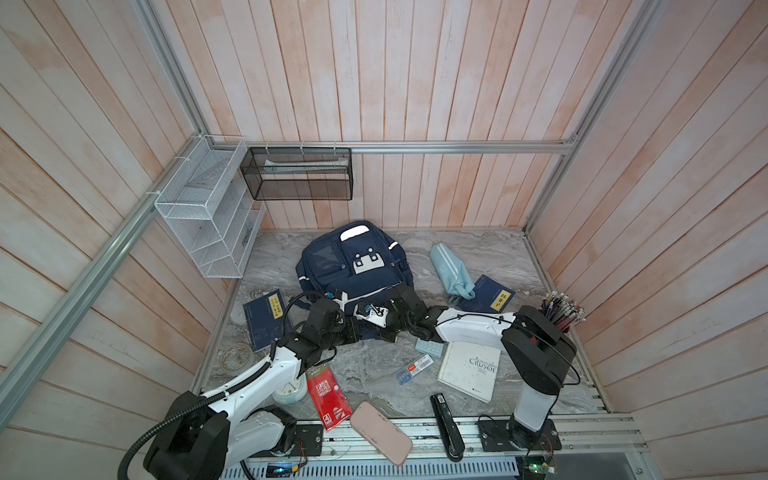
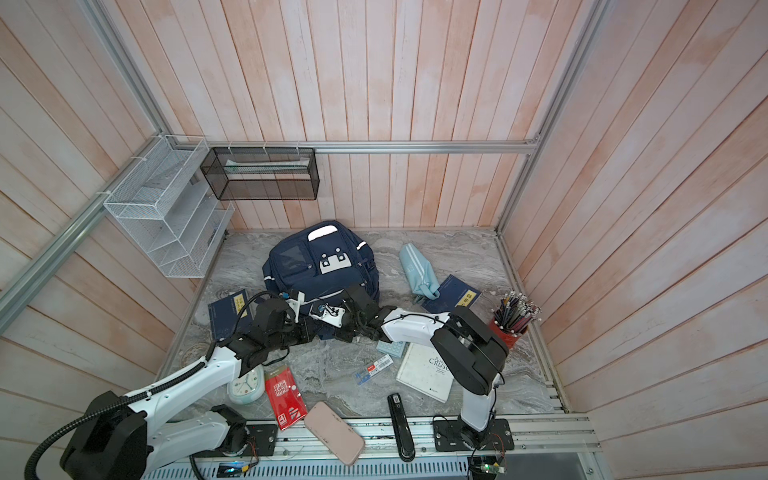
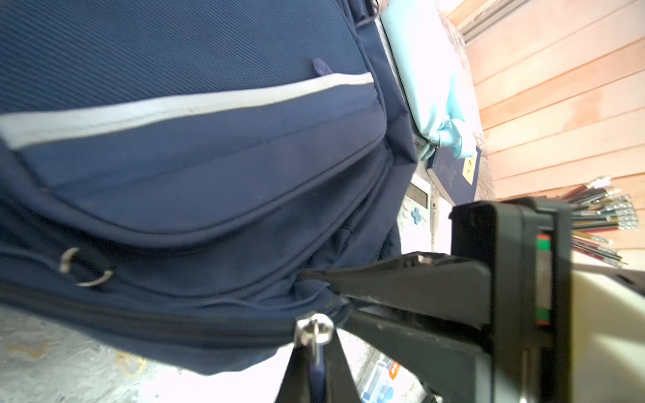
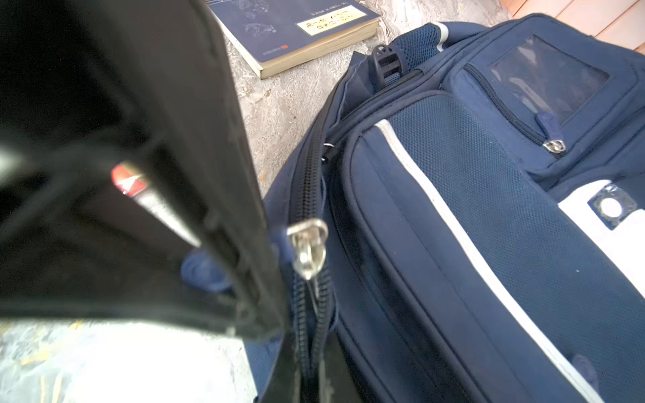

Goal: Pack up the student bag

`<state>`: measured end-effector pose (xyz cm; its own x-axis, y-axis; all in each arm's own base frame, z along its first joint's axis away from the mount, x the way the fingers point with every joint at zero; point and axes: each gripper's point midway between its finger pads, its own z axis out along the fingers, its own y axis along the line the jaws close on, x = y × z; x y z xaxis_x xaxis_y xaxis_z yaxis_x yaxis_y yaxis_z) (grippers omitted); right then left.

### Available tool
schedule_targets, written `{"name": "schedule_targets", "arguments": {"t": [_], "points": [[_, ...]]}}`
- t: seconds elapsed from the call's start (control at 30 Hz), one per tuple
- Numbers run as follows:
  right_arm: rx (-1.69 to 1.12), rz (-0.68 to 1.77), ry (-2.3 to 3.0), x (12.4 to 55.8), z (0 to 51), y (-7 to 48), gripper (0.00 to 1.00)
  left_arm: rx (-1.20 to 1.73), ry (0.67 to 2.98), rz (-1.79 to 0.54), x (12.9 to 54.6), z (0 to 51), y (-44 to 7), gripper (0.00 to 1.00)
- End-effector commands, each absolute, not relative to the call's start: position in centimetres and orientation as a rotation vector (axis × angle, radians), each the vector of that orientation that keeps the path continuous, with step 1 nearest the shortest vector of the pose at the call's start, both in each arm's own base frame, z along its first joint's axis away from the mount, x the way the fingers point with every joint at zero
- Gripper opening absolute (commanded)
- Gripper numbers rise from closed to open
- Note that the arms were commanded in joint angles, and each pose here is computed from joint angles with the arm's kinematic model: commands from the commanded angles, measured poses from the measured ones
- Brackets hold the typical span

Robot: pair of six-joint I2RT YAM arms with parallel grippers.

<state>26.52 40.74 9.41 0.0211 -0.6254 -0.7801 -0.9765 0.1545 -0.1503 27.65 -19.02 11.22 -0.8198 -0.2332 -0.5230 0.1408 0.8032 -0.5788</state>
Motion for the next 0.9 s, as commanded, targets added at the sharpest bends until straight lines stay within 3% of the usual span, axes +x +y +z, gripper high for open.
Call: {"name": "schedule_targets", "arguments": {"t": [0.0, 0.23, 0.47, 0.87], "points": [[-1.556, 0.516, 1.783, 27.0, 8.0, 37.0, 0.0, -0.208, 2.36, -0.696, 30.1, 10.6, -15.5, 0.0], [-1.594, 0.389, 1.745, 27.1, 8.5, 34.1, 0.0, -0.38, 2.304, -0.594, 33.5, 10.9, -9.5, 0.0], [-1.437, 0.349, 1.811, 29.8, 10.1, 29.3, 0.0, -0.444, 2.214, -0.519, 37.3, 13.8, -6.2, 0.0], [-1.428, 0.349, 1.632, 27.6, 12.6, 27.8, 0.0, -0.537, 2.226, -0.408, 39.6, 11.6, -1.8, 0.0]]}}
